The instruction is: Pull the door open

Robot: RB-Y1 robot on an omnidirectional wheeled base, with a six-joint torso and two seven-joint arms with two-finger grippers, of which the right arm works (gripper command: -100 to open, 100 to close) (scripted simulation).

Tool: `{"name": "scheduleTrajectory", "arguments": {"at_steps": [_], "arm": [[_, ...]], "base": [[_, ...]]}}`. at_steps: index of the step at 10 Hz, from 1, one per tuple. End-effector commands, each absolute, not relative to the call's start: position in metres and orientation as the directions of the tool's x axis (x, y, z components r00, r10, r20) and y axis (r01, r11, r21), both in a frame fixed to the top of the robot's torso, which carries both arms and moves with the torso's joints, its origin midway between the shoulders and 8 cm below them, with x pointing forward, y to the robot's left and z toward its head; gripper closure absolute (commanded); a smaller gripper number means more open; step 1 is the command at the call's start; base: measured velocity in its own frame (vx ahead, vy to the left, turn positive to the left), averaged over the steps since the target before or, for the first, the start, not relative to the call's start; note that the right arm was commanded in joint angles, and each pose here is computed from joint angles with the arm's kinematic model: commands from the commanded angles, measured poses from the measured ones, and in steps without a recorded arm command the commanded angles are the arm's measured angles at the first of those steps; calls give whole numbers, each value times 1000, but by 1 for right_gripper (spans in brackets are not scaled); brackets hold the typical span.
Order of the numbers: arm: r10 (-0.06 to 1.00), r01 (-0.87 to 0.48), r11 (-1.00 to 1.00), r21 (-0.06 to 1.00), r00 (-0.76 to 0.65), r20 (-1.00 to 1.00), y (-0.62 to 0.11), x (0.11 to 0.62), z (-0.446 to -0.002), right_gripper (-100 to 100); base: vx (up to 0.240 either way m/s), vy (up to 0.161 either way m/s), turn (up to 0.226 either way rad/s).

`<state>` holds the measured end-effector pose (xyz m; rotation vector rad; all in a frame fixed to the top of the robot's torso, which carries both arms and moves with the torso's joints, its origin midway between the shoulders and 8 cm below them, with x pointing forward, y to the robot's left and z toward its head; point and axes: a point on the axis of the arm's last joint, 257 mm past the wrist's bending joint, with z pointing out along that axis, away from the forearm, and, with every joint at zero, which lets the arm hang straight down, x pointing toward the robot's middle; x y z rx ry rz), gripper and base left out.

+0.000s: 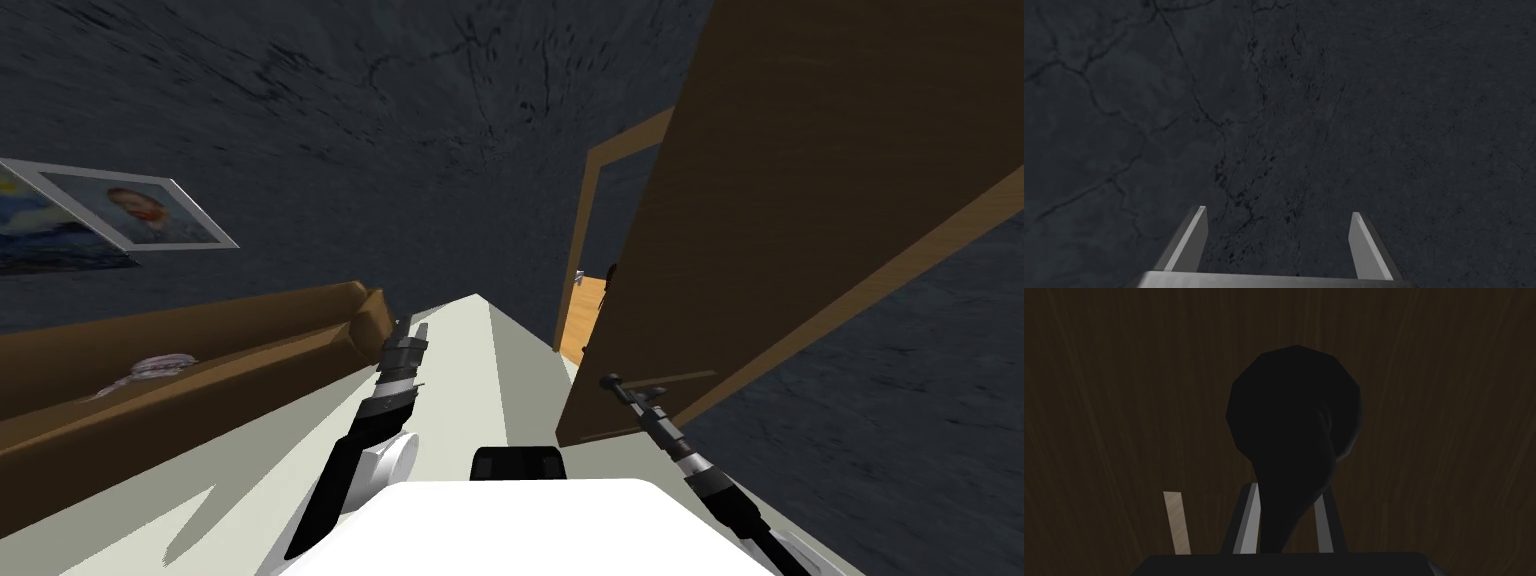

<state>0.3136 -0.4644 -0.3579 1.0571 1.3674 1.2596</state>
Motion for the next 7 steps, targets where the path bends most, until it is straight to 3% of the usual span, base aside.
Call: {"name": "scheduleTrajectory", "arguments": {"at_steps": [1, 3, 7], "arm": [[982, -15, 96, 995, -162, -97, -469, 309, -356, 100], [982, -12, 92, 996, -166, -93, -466, 310, -357, 100], [981, -11, 93, 996, -171, -93, -467, 304, -358, 100]], "base": [[-225, -73, 141], [-139, -50, 72], [-176, -78, 159]]}}
